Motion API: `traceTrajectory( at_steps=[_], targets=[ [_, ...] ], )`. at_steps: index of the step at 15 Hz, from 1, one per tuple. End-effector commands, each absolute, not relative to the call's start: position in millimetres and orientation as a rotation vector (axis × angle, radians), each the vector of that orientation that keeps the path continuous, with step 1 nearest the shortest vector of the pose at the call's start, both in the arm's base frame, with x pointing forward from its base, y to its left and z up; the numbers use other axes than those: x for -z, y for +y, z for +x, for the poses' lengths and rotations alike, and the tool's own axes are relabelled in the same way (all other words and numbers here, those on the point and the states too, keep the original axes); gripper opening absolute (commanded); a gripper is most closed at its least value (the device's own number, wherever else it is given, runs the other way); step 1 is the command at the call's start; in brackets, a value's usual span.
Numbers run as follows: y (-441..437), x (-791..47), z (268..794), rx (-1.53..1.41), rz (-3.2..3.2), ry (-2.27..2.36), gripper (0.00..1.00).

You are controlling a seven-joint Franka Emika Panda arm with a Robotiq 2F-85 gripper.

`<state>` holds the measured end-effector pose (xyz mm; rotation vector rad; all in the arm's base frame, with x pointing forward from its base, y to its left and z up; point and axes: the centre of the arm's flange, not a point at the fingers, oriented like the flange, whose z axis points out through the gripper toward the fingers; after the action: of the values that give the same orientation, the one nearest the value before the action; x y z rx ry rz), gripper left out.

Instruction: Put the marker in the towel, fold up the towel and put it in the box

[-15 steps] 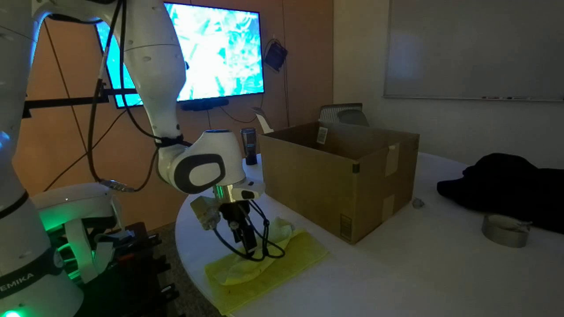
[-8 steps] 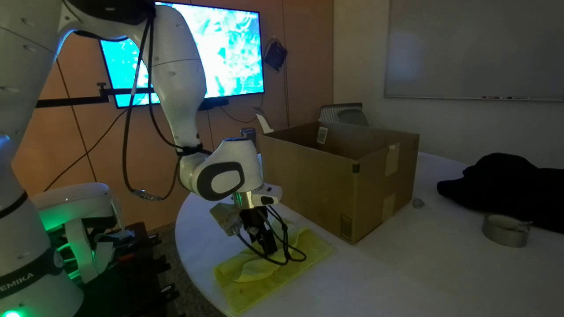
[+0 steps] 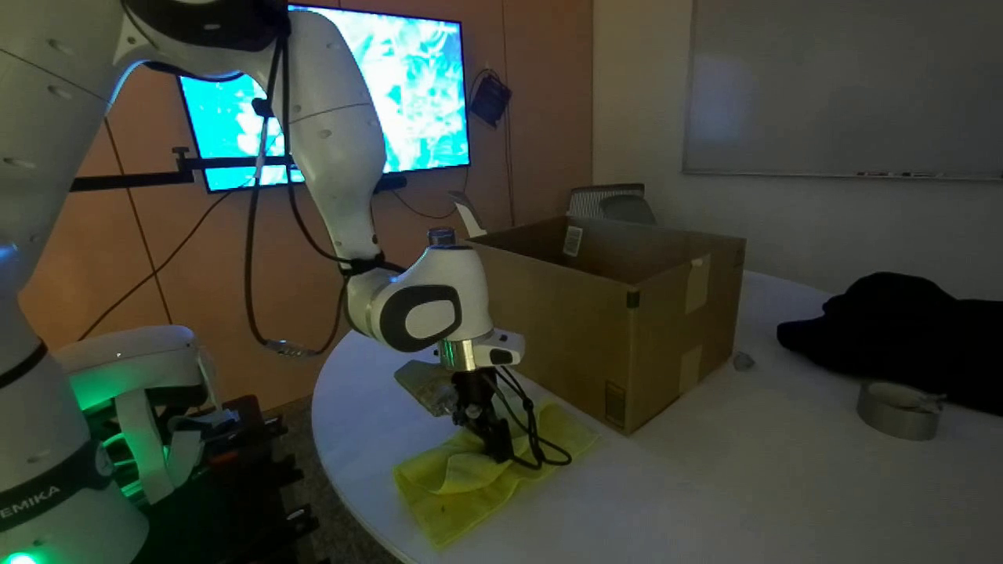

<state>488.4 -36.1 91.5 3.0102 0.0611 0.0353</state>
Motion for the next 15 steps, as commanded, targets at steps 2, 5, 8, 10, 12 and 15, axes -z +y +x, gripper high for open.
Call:
traceTrajectory(
  at_steps=[2, 5, 8, 10, 12, 15],
  targets=[
    [-37.0, -103.8, 499.3, 0.029, 3.006, 0.119, 0.05],
    [-32.2, -128.4, 494.6, 0.038, 3.001, 0.166, 0.00],
    [-26.4, -156.7, 491.6, 0.030, 2.985, 0.224, 0.03],
    [-21.2, -180.2, 491.5, 0.013, 2.959, 0.254, 0.04],
    [-17.9, -207.8, 491.9, -0.007, 2.926, 0.301, 0.03],
    [-15.0, -252.1, 494.9, -0.054, 2.883, 0.342, 0.03]
  ],
)
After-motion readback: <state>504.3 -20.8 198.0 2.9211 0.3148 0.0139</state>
